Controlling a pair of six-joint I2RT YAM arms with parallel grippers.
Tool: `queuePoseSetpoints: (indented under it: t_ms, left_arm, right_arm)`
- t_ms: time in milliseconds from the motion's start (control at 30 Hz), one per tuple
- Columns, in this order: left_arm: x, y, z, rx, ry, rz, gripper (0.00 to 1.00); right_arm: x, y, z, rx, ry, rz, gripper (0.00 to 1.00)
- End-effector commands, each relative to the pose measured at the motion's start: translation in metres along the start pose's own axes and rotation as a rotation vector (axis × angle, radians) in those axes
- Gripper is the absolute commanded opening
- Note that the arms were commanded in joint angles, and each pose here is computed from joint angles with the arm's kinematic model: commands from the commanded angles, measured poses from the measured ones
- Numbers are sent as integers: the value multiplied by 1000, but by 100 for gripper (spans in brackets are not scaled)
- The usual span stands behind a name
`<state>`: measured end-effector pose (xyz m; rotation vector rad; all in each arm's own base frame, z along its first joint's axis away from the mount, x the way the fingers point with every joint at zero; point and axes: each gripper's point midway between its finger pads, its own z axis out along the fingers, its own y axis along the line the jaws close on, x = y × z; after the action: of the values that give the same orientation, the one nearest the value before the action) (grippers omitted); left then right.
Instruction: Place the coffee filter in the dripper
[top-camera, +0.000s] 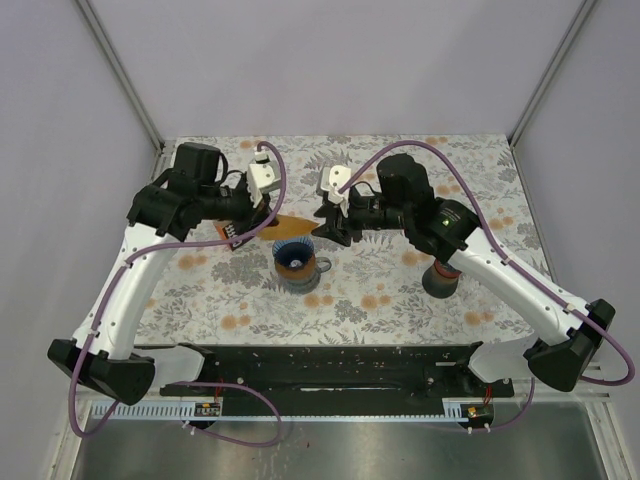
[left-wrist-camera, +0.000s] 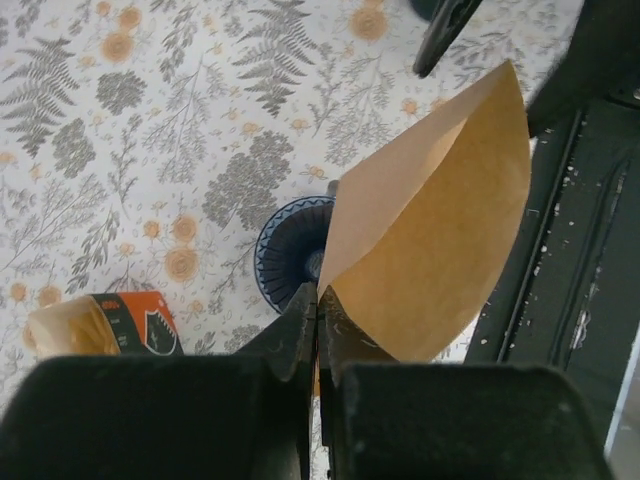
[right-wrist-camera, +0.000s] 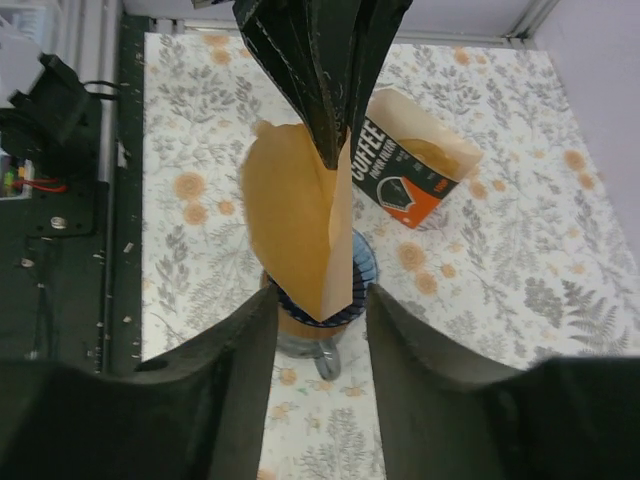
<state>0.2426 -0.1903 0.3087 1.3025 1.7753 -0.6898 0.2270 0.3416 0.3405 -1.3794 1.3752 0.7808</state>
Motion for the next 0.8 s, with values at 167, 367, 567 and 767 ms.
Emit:
queuePoseSetpoints:
  t_ms: [167,367,567,767]
  left_arm:
    - [5,62,-13,-426,25,-240,0]
    - [19,56,-3,-468,48,-426,0]
    - [37,40,13,-452,69,-606,0]
    - [44,30,21,-406,85,-667,0]
  right_arm:
    - [-50,-32,-13,185,-154,64,68]
    - [-84,-15,6,102,-346,244,49]
    - [-57,-18,47,146,-263,456,22]
    - [-20,-18,72,179,-168,534,8]
